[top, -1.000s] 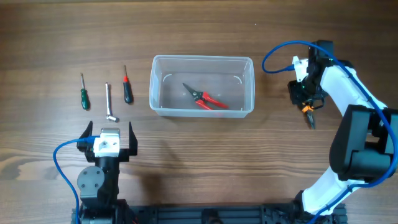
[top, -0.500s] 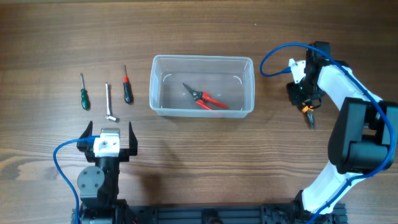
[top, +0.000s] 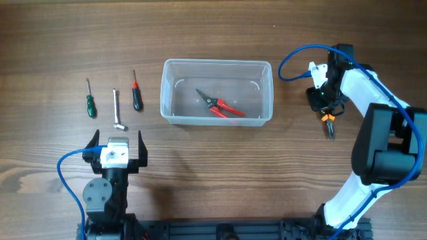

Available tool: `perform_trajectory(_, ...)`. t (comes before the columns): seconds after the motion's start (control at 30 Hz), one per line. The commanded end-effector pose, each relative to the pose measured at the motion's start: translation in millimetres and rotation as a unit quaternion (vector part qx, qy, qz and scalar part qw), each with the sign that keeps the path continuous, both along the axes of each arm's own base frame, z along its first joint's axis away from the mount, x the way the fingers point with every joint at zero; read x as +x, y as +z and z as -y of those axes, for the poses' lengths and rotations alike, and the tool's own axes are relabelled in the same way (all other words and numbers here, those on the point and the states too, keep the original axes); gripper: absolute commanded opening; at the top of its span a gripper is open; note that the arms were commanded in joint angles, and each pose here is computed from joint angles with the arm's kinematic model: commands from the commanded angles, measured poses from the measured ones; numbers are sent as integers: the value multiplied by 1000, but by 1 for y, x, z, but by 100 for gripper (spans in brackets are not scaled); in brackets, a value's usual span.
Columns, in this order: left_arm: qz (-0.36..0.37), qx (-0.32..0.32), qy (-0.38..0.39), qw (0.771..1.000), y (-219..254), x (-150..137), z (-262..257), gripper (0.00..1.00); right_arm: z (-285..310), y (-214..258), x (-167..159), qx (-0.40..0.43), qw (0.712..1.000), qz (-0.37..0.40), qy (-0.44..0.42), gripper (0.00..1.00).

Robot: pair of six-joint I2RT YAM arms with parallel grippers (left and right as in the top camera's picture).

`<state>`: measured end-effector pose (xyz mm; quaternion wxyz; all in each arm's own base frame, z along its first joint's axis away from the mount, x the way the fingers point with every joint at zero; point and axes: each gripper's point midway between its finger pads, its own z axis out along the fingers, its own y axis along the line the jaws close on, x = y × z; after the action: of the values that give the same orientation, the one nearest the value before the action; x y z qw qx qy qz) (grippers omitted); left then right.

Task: Pack container
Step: 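Grasp the orange-black INGCO pliers with the right gripper and lift, then lower the pliers into the container and open the right gripper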

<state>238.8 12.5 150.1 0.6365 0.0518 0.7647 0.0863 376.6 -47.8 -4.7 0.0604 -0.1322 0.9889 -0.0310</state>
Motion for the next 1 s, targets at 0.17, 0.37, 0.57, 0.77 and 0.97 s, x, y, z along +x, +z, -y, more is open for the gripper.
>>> perform_trajectory(0.17,0,8,-5,1000,-2,0,1,100,1,3,-2,6,998,-31,-51,4)
perform_trajectory(0.37,0,8,-5,1000,-1,0,1,100,6,85,45,3,997,42,-60,4)
perform_trajectory(0.57,0,8,-5,1000,-2,0,1,100,-18,174,81,50,989,134,-21,4)
perform_trajectory(0.77,-1,8,-5,1000,-2,0,1,100,-123,267,90,93,951,235,181,4)
perform_trajectory(0.97,-1,8,-5,1000,-2,0,1,100,-241,293,51,103,894,258,351,4)
